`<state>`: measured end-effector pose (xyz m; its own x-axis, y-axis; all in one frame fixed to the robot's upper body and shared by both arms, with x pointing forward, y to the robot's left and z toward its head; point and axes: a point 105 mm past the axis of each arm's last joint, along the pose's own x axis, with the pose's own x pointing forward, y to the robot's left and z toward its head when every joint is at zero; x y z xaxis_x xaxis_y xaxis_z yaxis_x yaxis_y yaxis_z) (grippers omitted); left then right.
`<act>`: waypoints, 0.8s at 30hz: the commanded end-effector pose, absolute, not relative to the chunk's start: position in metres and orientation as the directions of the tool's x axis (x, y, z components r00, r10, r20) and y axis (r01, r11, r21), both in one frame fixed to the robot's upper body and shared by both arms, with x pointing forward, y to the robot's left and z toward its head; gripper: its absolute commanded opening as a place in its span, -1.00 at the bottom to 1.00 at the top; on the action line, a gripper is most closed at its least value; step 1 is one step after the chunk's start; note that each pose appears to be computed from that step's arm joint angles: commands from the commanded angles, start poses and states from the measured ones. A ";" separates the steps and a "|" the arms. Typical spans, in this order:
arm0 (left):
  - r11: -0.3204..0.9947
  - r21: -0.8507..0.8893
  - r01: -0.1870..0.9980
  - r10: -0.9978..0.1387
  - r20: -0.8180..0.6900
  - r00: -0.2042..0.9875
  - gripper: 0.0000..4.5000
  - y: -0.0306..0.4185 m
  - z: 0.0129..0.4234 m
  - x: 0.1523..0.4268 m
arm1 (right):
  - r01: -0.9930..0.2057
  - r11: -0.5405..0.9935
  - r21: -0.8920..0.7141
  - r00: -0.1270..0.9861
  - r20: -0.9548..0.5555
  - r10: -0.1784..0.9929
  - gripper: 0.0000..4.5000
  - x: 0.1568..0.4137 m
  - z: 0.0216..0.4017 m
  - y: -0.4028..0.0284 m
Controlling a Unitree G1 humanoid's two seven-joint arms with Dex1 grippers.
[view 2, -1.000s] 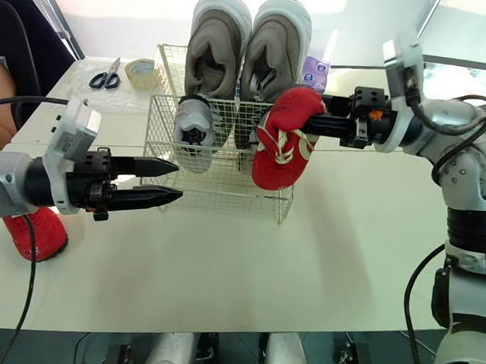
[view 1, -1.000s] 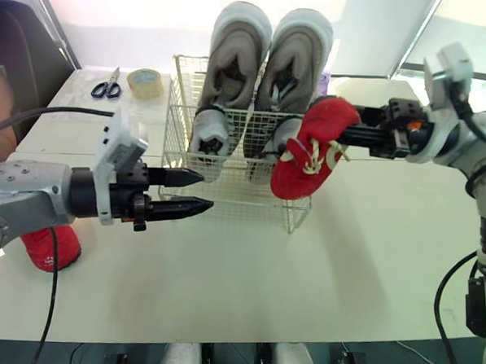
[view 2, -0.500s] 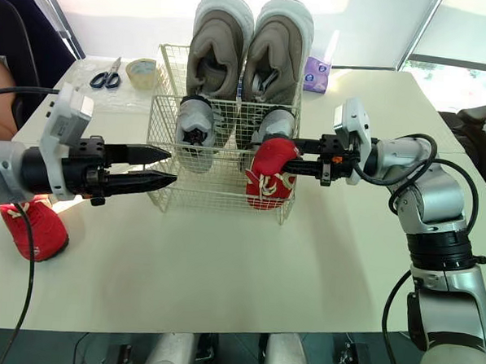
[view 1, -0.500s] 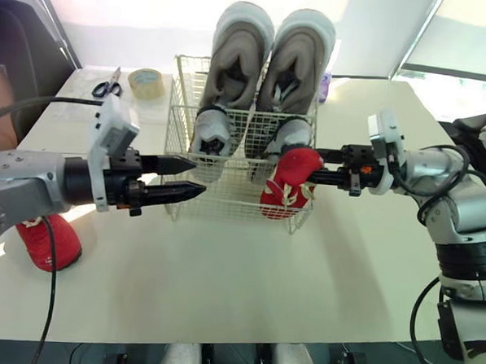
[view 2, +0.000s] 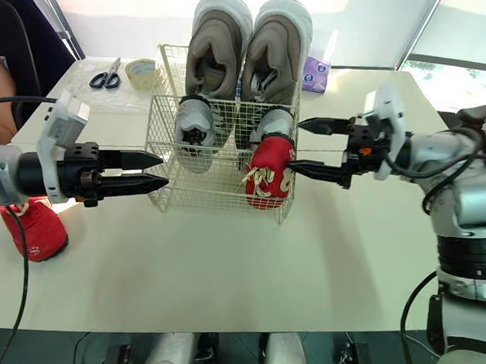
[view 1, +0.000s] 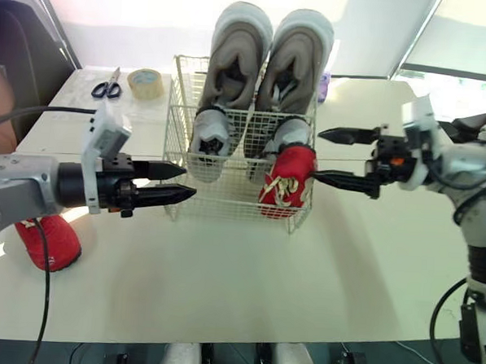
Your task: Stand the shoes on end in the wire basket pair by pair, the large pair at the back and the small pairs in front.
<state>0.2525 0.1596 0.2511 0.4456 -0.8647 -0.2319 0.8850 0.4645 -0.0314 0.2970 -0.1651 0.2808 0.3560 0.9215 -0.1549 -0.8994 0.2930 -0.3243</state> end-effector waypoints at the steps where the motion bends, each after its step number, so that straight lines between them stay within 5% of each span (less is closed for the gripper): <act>1: 0.539 0.022 0.842 -0.826 -0.181 0.533 0.23 0.179 0.269 0.261 | -0.825 0.338 -0.453 0.437 -0.131 0.890 0.91 0.288 0.322 -0.182; 2: 0.598 0.022 0.801 -0.792 -0.139 0.595 0.23 0.190 0.277 0.269 | -0.802 0.365 -0.473 0.439 -0.052 0.897 0.91 0.287 0.344 -0.184; 4: 0.668 0.015 0.744 -0.741 -0.080 0.667 0.57 0.206 0.288 0.278 | -0.796 0.369 -0.479 0.394 0.052 0.918 0.96 0.283 0.371 -0.180; 6: 0.775 0.028 0.631 -0.631 -0.017 0.776 0.99 0.238 0.302 0.285 | -0.843 0.270 -0.466 0.221 0.158 0.963 1.00 0.269 0.395 -0.154; 11: 0.928 0.021 0.372 -0.372 0.014 0.928 0.99 0.309 0.308 0.276 | -0.914 -0.039 -0.404 -0.095 0.118 0.988 1.00 0.246 0.377 -0.090; 15: 0.982 -0.053 0.182 -0.186 -0.080 0.979 0.99 0.370 0.280 0.233 | -0.914 -0.289 -0.283 -0.276 -0.086 0.957 1.00 0.236 0.305 -0.059; 18: 0.983 -0.125 0.132 -0.146 -0.108 0.983 0.99 0.387 0.266 0.211 | -0.883 -0.406 -0.234 -0.372 -0.175 0.911 1.00 0.220 0.281 -0.057; 22: 0.918 -0.335 0.214 -0.259 -0.094 0.961 0.99 0.394 0.255 0.181 | -0.854 -0.494 -0.162 -0.457 -0.220 0.862 1.00 0.207 0.272 -0.061; 24: 0.920 -0.368 0.133 -0.207 -0.168 0.964 0.99 0.415 0.229 0.171 | -0.849 -0.506 -0.154 -0.465 -0.240 0.852 1.00 0.206 0.270 -0.063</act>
